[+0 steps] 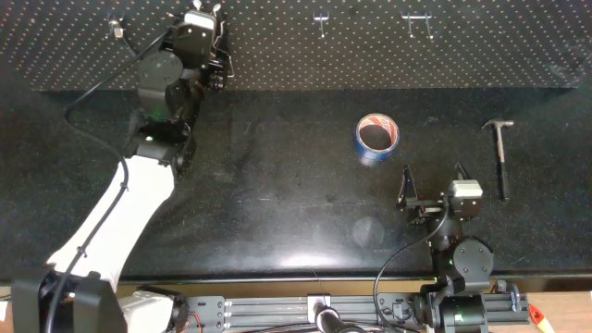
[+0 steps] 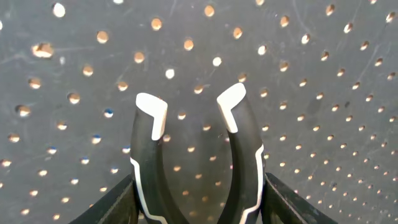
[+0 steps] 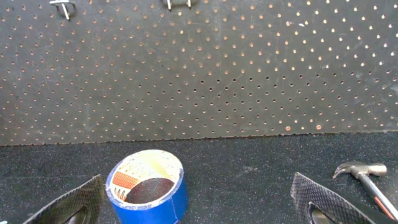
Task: Place Tools Onto Pegboard
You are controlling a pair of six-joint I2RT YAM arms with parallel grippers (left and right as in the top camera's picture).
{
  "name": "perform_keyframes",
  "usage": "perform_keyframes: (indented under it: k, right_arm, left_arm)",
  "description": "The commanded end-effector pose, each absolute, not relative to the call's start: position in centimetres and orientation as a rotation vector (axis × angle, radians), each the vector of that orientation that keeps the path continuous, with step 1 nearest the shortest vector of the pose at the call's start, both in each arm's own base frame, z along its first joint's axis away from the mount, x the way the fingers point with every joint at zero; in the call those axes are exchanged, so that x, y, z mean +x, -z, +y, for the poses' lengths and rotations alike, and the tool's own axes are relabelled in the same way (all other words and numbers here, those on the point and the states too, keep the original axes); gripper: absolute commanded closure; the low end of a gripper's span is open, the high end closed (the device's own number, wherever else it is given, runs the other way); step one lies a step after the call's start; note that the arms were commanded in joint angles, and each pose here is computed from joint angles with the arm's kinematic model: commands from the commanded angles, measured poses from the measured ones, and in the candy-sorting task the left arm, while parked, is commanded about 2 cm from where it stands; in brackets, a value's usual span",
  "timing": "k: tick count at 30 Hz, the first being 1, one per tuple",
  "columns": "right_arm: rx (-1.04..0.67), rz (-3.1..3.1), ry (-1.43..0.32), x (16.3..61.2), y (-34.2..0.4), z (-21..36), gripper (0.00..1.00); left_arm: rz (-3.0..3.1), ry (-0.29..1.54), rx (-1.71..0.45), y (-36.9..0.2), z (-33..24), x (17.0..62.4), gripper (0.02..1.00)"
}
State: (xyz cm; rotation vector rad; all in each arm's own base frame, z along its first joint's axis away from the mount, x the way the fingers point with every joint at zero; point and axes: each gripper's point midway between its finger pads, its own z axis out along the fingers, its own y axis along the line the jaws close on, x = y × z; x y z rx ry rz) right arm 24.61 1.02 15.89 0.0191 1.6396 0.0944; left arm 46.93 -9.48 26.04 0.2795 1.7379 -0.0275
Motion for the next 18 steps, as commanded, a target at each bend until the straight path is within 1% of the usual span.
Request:
perform_keyframes:
  k: [1,18]
  right_arm:
    - [0.002,1.640,-0.094,24.6,-15.8,1.2,0.025]
    - [0.002,1.640,-0.094,24.6,-15.8,1.2,0.025]
  left_arm:
    - [1.677,0.059,0.284,-27.6,-10.0,47.3,0.989]
    - [1.645,0.091,0.271,-24.7,-10.9,50.1,0.989]
